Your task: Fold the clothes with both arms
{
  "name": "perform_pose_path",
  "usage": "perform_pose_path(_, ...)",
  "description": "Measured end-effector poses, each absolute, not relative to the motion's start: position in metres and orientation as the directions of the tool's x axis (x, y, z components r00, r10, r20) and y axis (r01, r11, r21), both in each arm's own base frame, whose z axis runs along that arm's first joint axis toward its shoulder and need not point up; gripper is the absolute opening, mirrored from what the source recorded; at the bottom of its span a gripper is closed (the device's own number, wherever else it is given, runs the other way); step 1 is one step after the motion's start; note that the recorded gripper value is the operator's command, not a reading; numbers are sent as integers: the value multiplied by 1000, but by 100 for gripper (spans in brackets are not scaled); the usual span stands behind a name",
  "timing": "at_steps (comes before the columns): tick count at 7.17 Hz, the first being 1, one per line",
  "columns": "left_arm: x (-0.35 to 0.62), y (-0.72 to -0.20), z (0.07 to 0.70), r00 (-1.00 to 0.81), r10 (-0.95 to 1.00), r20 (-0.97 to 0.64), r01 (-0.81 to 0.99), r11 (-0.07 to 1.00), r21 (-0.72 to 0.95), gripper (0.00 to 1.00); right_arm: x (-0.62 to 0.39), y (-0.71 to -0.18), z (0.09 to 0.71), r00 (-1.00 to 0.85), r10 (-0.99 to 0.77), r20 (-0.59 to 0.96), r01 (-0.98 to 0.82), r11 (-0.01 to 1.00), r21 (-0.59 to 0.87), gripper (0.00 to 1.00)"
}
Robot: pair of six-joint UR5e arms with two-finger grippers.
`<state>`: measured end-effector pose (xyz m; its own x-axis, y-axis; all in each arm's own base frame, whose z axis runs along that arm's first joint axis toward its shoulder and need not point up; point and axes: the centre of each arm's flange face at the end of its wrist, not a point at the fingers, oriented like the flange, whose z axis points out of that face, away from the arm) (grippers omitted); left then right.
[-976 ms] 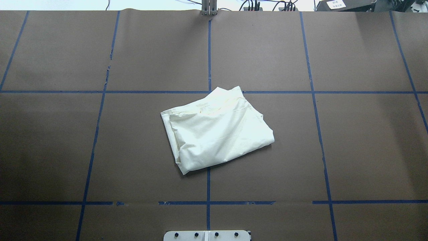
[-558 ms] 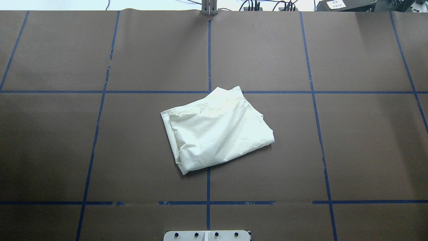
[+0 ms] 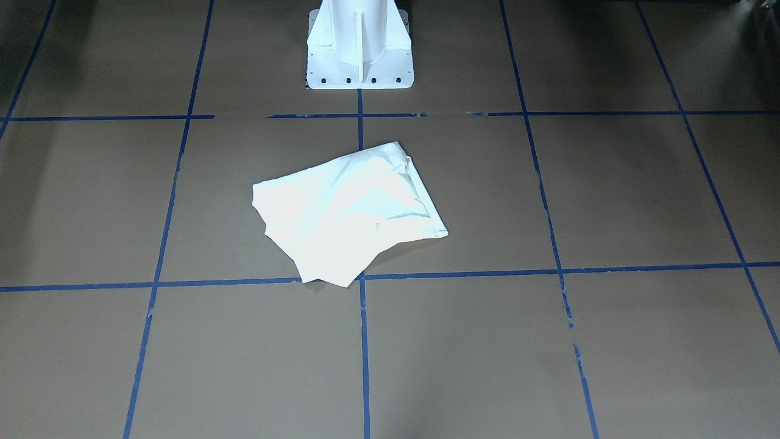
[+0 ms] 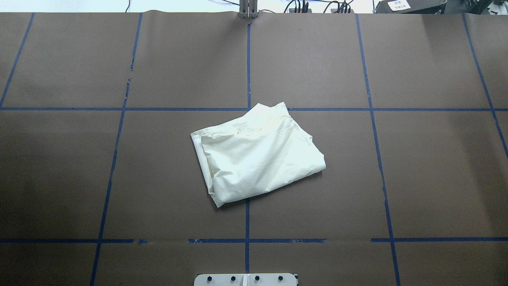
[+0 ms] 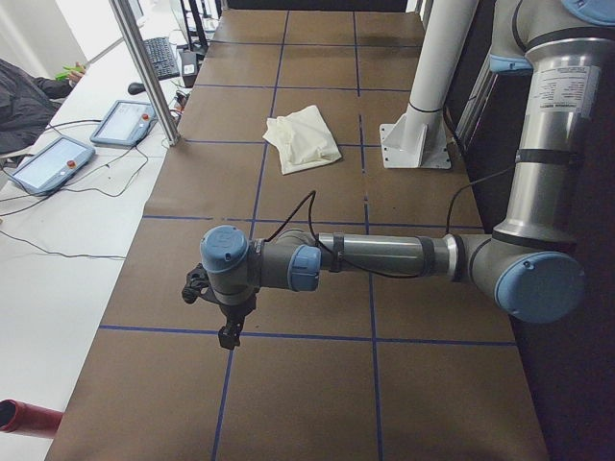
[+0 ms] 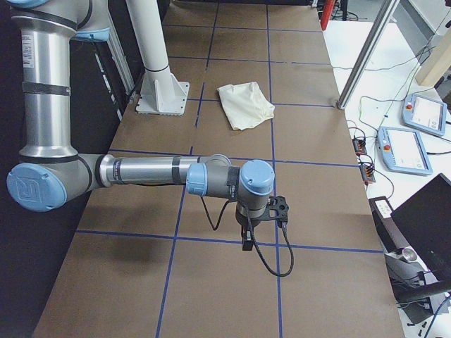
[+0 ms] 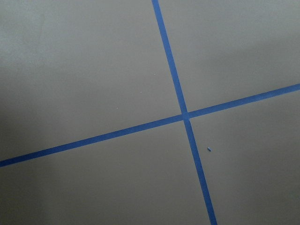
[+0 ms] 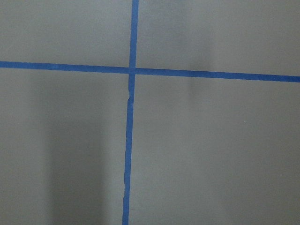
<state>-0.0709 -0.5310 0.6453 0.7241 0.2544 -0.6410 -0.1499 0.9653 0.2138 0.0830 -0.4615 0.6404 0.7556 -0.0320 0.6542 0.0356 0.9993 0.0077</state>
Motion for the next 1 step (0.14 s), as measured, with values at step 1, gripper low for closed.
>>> perform_pose_path(1, -71, -531, 645, 724, 255, -641, -150, 965, 214, 100, 83, -461, 641, 756, -32, 654, 36, 999, 8, 100)
